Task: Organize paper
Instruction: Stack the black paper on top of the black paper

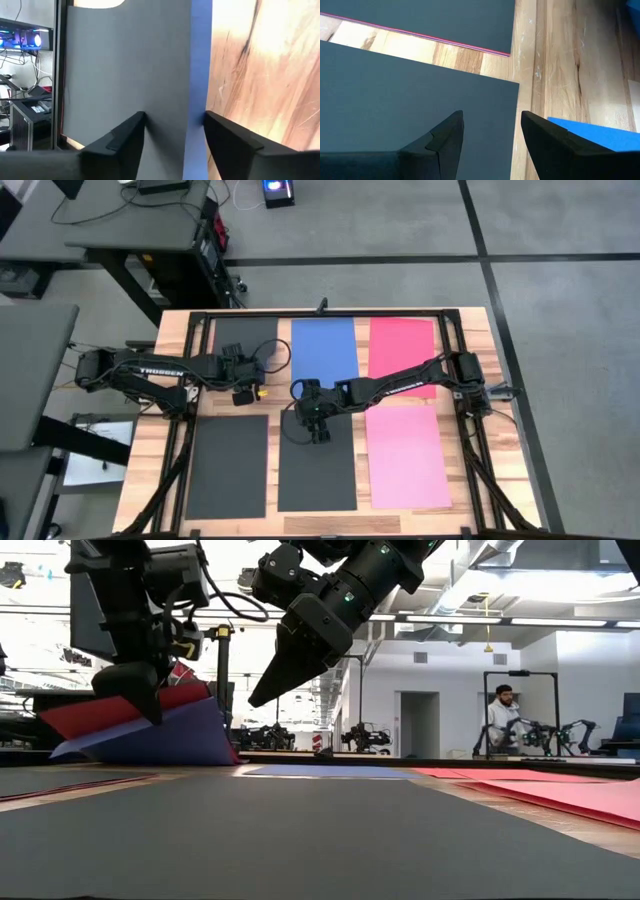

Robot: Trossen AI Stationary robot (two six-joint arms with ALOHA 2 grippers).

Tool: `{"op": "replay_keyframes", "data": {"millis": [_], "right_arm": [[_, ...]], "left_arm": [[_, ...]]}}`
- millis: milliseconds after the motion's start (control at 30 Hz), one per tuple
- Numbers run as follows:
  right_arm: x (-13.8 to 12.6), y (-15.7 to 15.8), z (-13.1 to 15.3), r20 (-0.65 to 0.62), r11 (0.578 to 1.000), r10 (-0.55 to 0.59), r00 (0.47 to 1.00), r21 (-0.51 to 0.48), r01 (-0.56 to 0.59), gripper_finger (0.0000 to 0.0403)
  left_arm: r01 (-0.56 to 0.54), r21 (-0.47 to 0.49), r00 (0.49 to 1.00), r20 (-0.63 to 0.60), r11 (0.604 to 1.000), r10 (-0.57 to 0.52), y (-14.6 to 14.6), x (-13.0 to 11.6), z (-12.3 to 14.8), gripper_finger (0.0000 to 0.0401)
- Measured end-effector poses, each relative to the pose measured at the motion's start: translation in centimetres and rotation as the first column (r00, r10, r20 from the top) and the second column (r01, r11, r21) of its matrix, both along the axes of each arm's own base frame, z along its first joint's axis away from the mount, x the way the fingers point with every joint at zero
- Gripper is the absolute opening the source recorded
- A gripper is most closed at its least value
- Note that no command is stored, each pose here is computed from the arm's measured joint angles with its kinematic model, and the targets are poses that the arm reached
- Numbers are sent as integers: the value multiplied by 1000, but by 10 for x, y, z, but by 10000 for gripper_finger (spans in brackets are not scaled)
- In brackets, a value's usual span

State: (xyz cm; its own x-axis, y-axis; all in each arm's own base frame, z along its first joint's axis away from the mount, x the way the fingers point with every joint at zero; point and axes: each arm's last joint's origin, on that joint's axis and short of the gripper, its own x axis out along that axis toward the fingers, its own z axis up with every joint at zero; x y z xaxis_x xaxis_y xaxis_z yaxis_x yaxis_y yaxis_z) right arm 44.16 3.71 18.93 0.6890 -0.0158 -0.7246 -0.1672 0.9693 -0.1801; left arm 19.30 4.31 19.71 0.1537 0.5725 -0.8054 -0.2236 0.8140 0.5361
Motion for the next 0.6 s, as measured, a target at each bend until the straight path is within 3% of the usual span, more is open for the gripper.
{"op": "replay_keyframes", "data": {"millis": [367,600], "right_arm": [[0,0,0,0,1000,0,1000,0,0,187],[0,0,0,0,1000,0,1000,0,0,187]], "left_arm": [[29,-85,1000,-4,996,-30,-2,-1,-2,166],[31,-90,1000,-3,995,-31,-2,0,-2,166]]}}
